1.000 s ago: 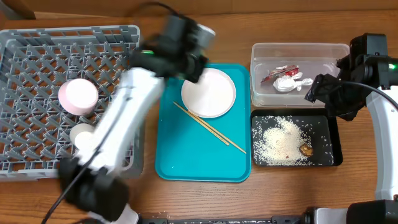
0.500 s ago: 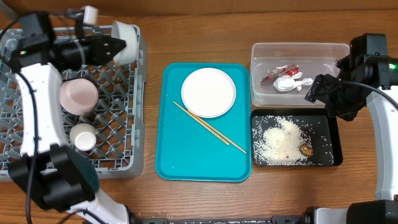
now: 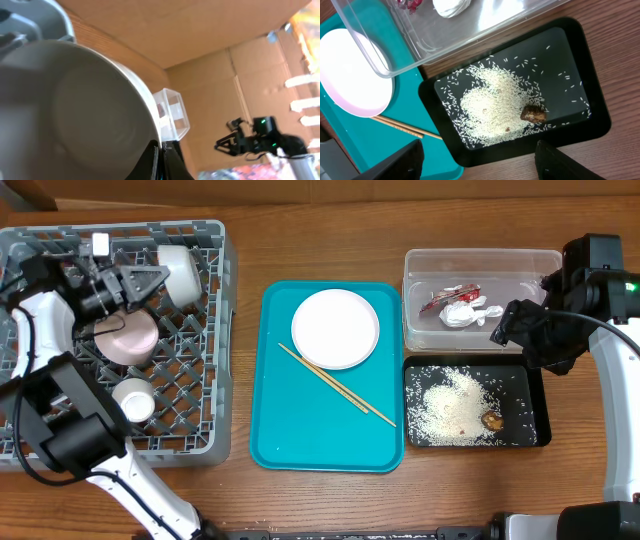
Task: Sort waste into correct bins and load items into the dishwasher
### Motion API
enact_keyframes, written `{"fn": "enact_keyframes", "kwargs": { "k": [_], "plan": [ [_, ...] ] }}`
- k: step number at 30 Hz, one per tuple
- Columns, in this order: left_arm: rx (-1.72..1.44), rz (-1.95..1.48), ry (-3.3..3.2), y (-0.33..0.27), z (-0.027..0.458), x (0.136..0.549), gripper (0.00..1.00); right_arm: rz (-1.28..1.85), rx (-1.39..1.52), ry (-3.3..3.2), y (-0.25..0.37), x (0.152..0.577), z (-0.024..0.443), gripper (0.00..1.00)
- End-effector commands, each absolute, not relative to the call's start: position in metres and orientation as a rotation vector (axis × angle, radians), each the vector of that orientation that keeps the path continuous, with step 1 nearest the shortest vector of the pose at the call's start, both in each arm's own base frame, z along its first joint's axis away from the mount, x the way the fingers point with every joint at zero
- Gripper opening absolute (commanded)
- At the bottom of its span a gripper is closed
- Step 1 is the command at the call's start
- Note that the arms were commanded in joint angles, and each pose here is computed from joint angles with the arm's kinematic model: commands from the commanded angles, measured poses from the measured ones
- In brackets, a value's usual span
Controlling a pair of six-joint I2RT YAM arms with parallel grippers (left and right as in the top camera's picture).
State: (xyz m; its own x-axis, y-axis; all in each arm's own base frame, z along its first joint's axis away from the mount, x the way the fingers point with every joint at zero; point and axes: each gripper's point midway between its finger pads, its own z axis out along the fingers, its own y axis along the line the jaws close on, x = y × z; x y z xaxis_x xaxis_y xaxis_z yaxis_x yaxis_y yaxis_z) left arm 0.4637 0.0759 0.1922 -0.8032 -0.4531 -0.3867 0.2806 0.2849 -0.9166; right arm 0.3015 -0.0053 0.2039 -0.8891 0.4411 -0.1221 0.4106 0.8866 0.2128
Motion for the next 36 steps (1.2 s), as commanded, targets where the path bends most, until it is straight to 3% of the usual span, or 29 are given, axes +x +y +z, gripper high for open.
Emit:
{"fn": "enact_keyframes", "kwargs": {
  "k": [1,3,4,5,7,9,10,20,25,30,36],
  "plan": [
    [-0.186,-1.574,1.894,0.099,0.196,0.459,0.04,0.259,0.644,2.871,-0.006,0.302,0.209,0.73],
    [-0.216,-1.561,1.885,0.111,0.196,0.455,0.06,0.259,0.644,2.871,-0.006,0.302,0.209,0.73],
    [-0.243,-1.557,1.885,0.118,0.195,0.453,0.18,0.259,0.643,2.871,-0.006,0.302,0.209,0.73],
    [-0.287,-1.546,1.893,0.127,0.193,0.449,0.40,0.259,0.644,2.874,-0.006,0.302,0.209,0.73],
    [-0.327,-1.538,1.900,0.135,0.191,0.445,0.52,0.258,0.645,2.875,-0.006,0.301,0.209,0.73],
    [-0.352,-1.537,1.894,0.140,0.193,0.441,0.87,0.258,0.645,2.875,-0.006,0.301,0.209,0.73],
    [-0.352,-1.532,1.894,0.142,0.195,0.440,0.98,0.258,0.645,2.876,-0.006,0.301,0.209,0.73],
    [-0.237,-1.114,2.094,0.137,0.246,0.418,1.00,0.258,0.647,2.881,-0.006,0.300,0.209,0.73],
    [-0.326,-0.857,2.265,0.110,0.279,0.396,1.00,0.258,0.647,2.882,-0.006,0.300,0.209,0.73],
    [-0.572,-0.657,2.571,0.045,0.258,0.371,1.00,0.258,0.647,2.882,-0.006,0.300,0.209,0.73],
    [-0.488,-0.578,2.834,-0.053,0.217,0.355,1.00,0.258,0.647,2.882,-0.006,0.300,0.209,0.73]
  ]
}}
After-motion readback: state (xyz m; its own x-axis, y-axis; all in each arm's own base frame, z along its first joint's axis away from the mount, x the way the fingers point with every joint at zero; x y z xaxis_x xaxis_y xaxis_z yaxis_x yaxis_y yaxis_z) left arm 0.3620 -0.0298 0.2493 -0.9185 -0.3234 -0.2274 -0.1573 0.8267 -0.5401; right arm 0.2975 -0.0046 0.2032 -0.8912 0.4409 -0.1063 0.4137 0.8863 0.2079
